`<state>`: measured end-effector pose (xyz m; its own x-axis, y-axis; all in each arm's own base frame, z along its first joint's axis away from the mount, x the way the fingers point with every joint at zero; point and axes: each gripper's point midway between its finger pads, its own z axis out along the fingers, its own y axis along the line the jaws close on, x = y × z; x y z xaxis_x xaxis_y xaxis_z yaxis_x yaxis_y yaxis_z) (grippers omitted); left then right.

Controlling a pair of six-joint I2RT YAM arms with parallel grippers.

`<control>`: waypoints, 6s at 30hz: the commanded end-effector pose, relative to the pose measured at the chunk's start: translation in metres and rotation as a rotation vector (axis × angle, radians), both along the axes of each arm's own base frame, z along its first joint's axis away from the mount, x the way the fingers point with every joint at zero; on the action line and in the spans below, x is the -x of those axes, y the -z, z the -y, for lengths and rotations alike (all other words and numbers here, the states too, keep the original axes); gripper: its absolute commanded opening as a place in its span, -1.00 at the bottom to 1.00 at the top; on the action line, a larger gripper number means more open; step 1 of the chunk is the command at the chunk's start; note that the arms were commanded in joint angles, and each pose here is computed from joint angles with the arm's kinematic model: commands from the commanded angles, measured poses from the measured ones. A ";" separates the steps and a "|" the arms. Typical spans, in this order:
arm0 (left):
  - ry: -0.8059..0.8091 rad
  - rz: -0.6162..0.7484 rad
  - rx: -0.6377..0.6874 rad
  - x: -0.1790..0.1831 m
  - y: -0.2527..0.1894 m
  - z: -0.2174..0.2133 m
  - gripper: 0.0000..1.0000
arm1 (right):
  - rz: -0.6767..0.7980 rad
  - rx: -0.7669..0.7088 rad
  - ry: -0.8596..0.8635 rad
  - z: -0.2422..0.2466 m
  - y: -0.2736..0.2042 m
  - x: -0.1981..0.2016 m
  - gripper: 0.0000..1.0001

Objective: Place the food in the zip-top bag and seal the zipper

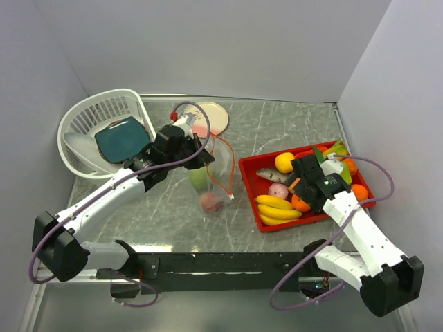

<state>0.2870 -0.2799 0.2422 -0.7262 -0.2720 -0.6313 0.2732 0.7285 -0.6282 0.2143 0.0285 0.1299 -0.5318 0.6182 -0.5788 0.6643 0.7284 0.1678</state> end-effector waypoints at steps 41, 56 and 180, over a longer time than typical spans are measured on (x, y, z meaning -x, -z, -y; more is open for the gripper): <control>0.004 0.063 0.037 -0.008 -0.029 0.022 -0.98 | 0.531 -0.361 -0.706 -0.173 -0.185 -0.049 -0.70; -0.058 0.095 0.032 -0.011 -0.050 0.011 -0.98 | 0.447 -0.358 -0.828 -0.245 -0.163 -0.075 0.28; -0.026 0.147 0.043 -0.005 -0.060 0.009 -0.98 | 0.521 -0.333 -0.741 -0.209 -0.235 -0.060 -0.79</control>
